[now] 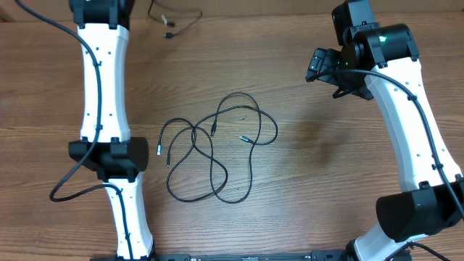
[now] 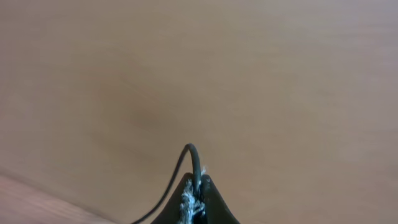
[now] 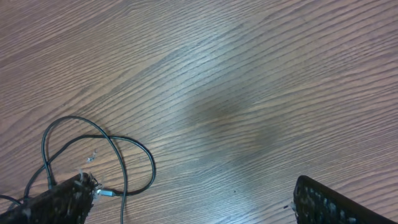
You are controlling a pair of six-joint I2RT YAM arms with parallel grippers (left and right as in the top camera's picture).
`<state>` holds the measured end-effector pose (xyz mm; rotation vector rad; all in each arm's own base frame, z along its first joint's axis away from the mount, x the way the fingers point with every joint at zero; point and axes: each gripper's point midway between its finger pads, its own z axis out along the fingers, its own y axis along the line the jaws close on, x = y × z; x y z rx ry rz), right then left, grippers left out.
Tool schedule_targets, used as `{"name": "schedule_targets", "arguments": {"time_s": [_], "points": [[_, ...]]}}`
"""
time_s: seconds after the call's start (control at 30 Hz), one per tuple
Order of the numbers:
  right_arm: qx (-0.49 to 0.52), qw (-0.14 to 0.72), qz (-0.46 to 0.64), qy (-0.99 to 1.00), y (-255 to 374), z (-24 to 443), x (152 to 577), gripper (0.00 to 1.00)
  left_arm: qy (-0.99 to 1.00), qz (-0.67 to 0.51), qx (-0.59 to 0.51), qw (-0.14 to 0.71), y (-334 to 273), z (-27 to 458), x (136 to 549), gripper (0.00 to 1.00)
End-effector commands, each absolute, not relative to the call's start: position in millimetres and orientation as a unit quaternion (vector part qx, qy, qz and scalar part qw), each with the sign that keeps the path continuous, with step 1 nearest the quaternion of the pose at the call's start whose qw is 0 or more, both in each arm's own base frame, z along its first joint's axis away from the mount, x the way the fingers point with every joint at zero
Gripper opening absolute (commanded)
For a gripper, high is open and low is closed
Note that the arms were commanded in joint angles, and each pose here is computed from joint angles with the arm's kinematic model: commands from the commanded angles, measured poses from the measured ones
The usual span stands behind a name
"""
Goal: Untangle cables
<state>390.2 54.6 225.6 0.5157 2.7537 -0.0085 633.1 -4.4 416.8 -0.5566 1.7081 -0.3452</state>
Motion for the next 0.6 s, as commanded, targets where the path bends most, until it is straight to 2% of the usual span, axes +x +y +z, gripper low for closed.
{"name": "schedule_targets", "arguments": {"time_s": [0.0, 0.23, 0.43, 0.47, 0.5, 0.53, 0.57], "points": [[0.188, 0.178, -0.006, 0.966, 51.7, 230.0, 392.6, 1.00, 0.739, -0.066, -0.306, 0.596, 66.6, 377.7, 639.1, 0.04], [0.188, 0.178, -0.006, 0.966, 51.7, 230.0, 392.6, 1.00, 0.746, 0.067, -0.306, 0.587, 188.0, 339.0, 631.6, 0.04], [0.188, 0.178, -0.006, 0.966, 51.7, 230.0, 392.6, 1.00, 0.749, 0.095, -0.323, 0.571, 262.2, 314.1, 612.9, 0.06], [0.188, 0.178, -0.006, 0.966, 51.7, 230.0, 392.5, 1.00, 0.751, 0.094, -0.325, 0.567, 268.0, 308.5, 611.2, 0.09], [0.188, 0.178, -0.006, 0.966, 51.7, 230.0, 392.5, 1.00, 0.758, 0.095, -0.332, 0.553, 279.9, 293.0, 606.2, 0.29], [0.188, 0.178, -0.006, 0.966, 51.7, 230.0, 392.5, 1.00, 0.761, 0.097, -0.336, 0.546, 283.9, 285.4, 604.1, 0.33], [0.188, 0.178, -0.007, 0.966, 51.6, 230.0, 392.6, 1.00, 0.767, 0.099, -0.340, 0.535, 288.0, 273.6, 601.5, 0.45]]}}
